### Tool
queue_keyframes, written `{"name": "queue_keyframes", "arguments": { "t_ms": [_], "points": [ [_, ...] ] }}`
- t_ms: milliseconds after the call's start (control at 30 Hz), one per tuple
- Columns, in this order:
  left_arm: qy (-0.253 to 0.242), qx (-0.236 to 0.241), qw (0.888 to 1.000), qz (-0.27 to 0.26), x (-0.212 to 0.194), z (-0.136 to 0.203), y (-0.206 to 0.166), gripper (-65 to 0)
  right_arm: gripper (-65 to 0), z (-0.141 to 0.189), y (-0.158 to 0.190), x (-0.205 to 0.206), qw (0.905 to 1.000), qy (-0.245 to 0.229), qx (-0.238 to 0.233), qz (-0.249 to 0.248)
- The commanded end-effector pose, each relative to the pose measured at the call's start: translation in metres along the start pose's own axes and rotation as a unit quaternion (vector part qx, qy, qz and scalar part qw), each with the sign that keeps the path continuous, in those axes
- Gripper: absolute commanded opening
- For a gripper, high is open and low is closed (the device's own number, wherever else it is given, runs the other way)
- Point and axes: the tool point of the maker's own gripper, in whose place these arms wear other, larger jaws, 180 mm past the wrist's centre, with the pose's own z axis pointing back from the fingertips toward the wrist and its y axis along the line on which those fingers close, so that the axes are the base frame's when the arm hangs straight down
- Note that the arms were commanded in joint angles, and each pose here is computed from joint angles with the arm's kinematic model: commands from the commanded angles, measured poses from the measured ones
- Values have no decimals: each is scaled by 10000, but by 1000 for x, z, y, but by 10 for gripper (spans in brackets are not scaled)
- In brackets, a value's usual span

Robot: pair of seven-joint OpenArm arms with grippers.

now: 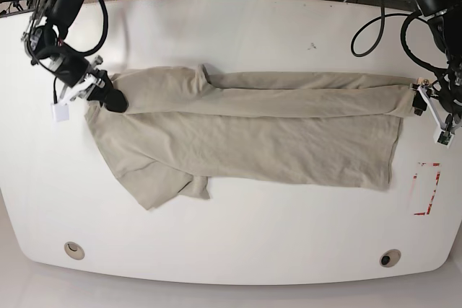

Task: Fold the T-shirt properly
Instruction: 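Move both grippers to the folded edge and pinch it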

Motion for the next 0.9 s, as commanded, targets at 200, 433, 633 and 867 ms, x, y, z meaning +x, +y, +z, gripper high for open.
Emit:
{"name": "queue_keyframes", "arguments": {
  "t_ms": [200, 433, 633, 867],
  "points": [
    [-154, 213, 9996, -57, 10, 8, 16, -199, -650, -5, 4, 44, 9992, -256, 194, 224],
    [-113, 131, 9998, -32, 4, 6, 8, -199, -650, -18, -19, 52, 9998, -142, -135, 96],
    [-105, 63, 9999, -28, 3, 4, 2, -199, -465, -24, -26, 67, 9981, -84, -505, 346],
    [-111, 55, 9999, -2, 3, 4, 1, -199, -122, -3, -42, 86, 9927, -32, -995, 679]
  ]
}}
